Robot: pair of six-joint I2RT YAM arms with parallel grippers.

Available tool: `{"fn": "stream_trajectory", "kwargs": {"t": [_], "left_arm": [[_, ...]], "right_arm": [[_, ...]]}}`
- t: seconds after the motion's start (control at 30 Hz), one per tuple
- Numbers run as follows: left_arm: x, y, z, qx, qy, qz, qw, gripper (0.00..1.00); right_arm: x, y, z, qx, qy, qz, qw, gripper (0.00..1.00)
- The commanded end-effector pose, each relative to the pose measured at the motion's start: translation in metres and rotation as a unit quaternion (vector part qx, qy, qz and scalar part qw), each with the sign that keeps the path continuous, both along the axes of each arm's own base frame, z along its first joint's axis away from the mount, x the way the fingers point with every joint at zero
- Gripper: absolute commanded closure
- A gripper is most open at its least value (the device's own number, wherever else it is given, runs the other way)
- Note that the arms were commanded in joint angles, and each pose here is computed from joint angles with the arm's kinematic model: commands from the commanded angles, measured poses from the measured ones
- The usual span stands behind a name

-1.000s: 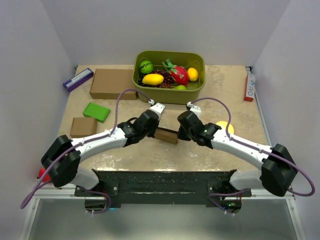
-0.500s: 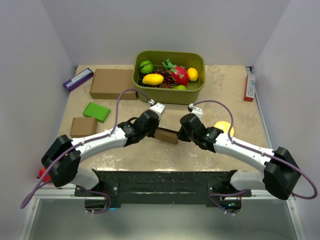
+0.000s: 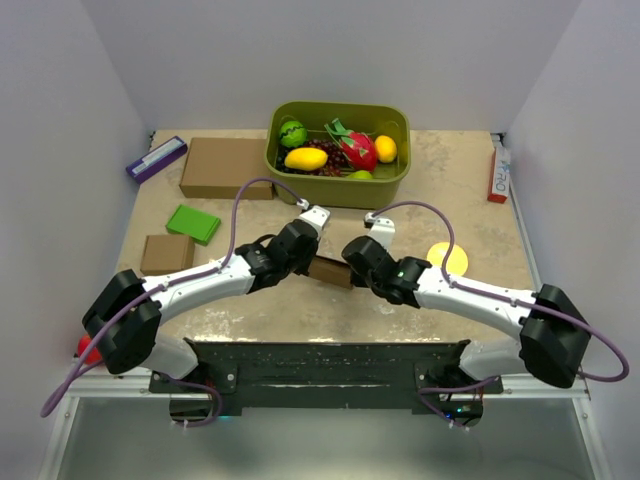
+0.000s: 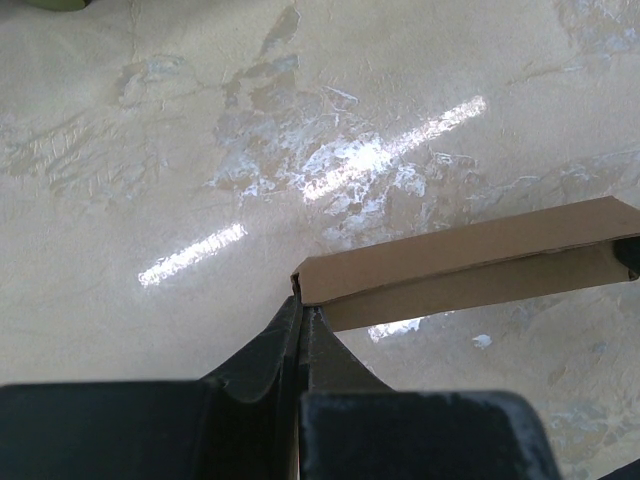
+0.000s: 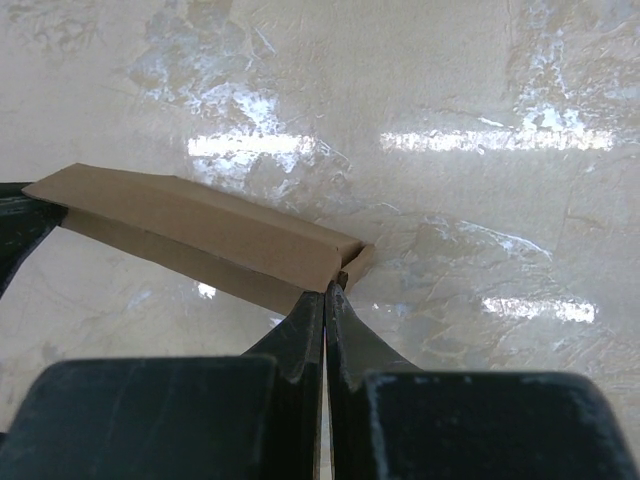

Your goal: Fold the paper box

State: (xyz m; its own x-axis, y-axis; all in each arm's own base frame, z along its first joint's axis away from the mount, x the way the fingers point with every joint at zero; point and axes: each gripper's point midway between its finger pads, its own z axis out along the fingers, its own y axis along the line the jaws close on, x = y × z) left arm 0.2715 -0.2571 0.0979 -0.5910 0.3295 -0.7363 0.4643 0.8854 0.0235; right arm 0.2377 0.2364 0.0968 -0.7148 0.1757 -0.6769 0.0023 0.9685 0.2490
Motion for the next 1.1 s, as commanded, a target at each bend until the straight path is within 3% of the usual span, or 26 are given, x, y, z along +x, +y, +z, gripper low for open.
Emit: {"fn": "stream_trajectory", "kwargs": {"t": [0.0, 0.23, 0.37, 0.5, 0.77, 0.9, 1.07], "left_arm": [[-0.032, -0.014, -0.018, -0.009, 0.067, -0.043, 0.997, 1.0], [-0.031, -0.01, -0.019, -0.002, 0.065, -0.039, 0.997, 1.0], [-0.029, -0.007, -0.019, 0.007, 0.059, -0.036, 0.998, 1.0], [-0.028, -0.008, -0.017, 0.006, 0.058, -0.036, 0.998, 1.0], [-0.028, -0.008, -0.017, 0.007, 0.057, -0.036, 0.998, 1.0], [-0.029, -0.007, -0.017, 0.008, 0.058, -0.036, 0.998, 1.0], [-0.028, -0.007, -0.017, 0.007, 0.058, -0.035, 0.998, 1.0]], "right_arm": [[-0.032, 0.004, -0.035, -0.038, 0.07, 0.032, 0.996, 1.0], [-0.029, 0.005, -0.015, -0.034, 0.057, 0.031, 0.997, 1.0], [-0.027, 0.004, 0.015, -0.015, 0.034, 0.029, 0.999, 0.75], [-0.026, 0.003, 0.041, 0.023, 0.014, 0.022, 0.999, 0.62], [-0.019, -0.013, 0.056, 0.071, -0.007, -0.01, 0.997, 0.53], [-0.004, -0.011, 0.061, 0.136, -0.031, -0.024, 0.99, 0.41], [0.005, -0.007, 0.062, 0.179, -0.045, -0.052, 0.981, 0.42]]}}
